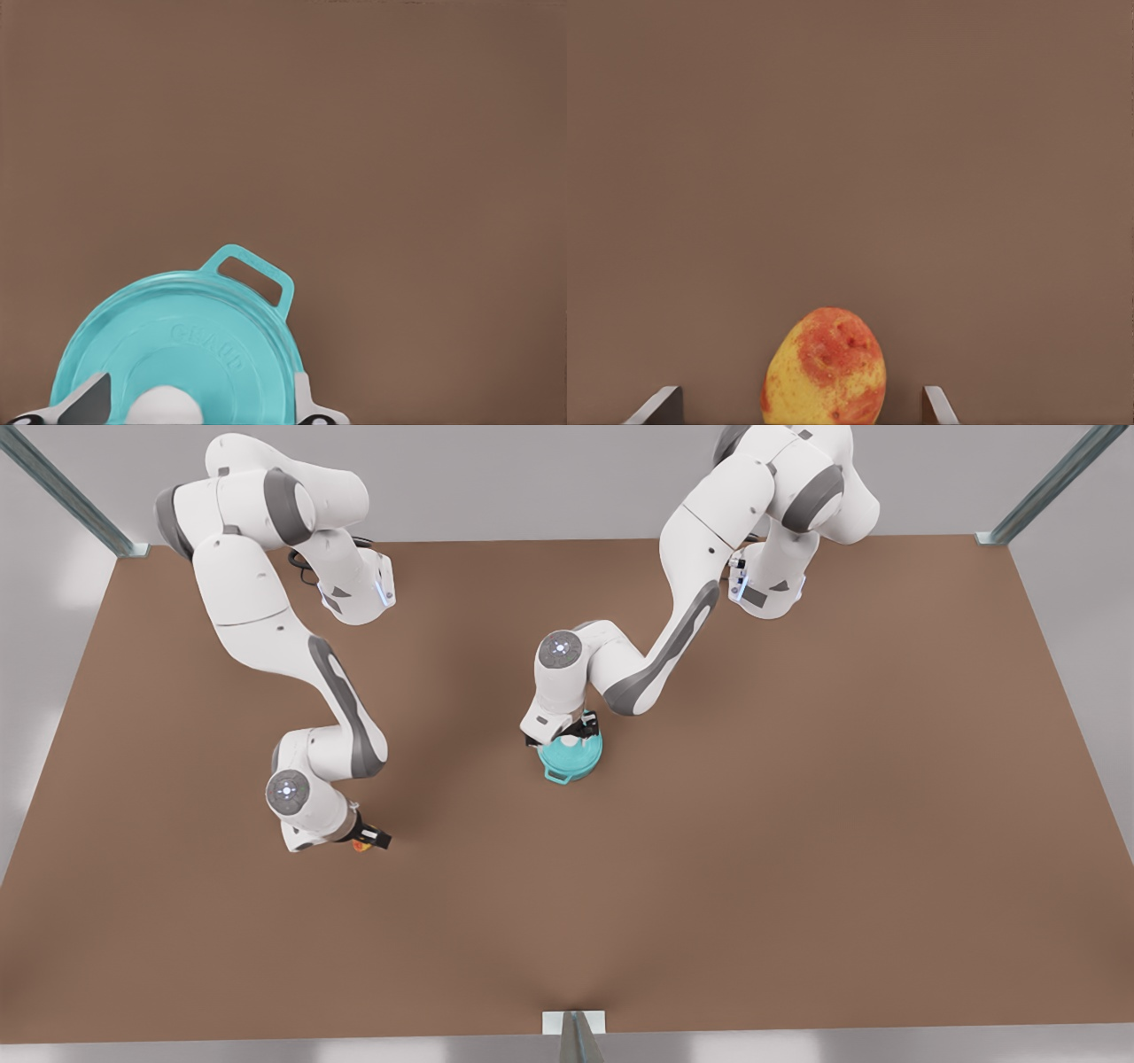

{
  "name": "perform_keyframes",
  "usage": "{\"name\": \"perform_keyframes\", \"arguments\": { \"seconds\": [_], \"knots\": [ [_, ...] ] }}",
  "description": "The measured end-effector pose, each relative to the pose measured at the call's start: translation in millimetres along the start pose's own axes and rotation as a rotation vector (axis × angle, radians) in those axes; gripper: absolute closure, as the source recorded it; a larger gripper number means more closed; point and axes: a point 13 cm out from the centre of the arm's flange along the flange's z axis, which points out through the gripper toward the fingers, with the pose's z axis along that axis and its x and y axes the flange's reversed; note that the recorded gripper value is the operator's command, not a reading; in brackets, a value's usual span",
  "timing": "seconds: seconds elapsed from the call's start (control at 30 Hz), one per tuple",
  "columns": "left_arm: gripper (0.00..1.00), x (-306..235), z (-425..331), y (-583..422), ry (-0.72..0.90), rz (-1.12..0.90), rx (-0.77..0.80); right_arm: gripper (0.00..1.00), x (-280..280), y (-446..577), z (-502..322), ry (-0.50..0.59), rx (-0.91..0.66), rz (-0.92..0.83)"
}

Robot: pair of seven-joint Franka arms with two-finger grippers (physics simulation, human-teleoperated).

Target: Open the pot lid and put the potato into the pot

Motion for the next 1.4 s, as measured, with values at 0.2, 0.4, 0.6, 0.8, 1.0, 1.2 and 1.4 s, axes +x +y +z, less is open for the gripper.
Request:
{"name": "perform_keyframes", "arguments": {
  "seconds": [0.2,0.4,0.6,0.8,1.0,1.2,1.4],
  "knots": [
    [0.00,-3.7,5.2,5.4,-0.004,-0.028,-0.012,0.00,6.0,-9.5,16.1,0.017,0.009,0.024],
    [0.00,6.7,11.6,9.3,-0.015,0.005,-0.036,0.30,5.2,-9.0,15.2,0.014,0.006,0.038],
    [0.00,17.4,20.0,13.2,-0.024,0.038,-0.058,0.44,3.3,-7.6,8.8,0.008,0.001,0.046],
    [0.18,18.3,27.1,25.9,-0.028,0.050,-0.084,0.47,2.9,-6.9,6.2,0.008,-0.003,0.050],
    [0.68,13.0,21.5,29.6,-0.040,0.041,-0.097,0.47,-3.7,4.4,-25.9,-0.016,-0.022,0.043],
    [0.68,-58.7,-37.6,26.1,-0.078,-0.046,-0.063,0.47,2.5,38.5,-55.6,-0.025,-0.034,0.010],
    [0.65,-244.2,31.9,164.7,-0.024,-0.304,-0.110,0.47,37.2,107.5,-103.5,-0.022,-0.060,-0.054]
  ]
}}
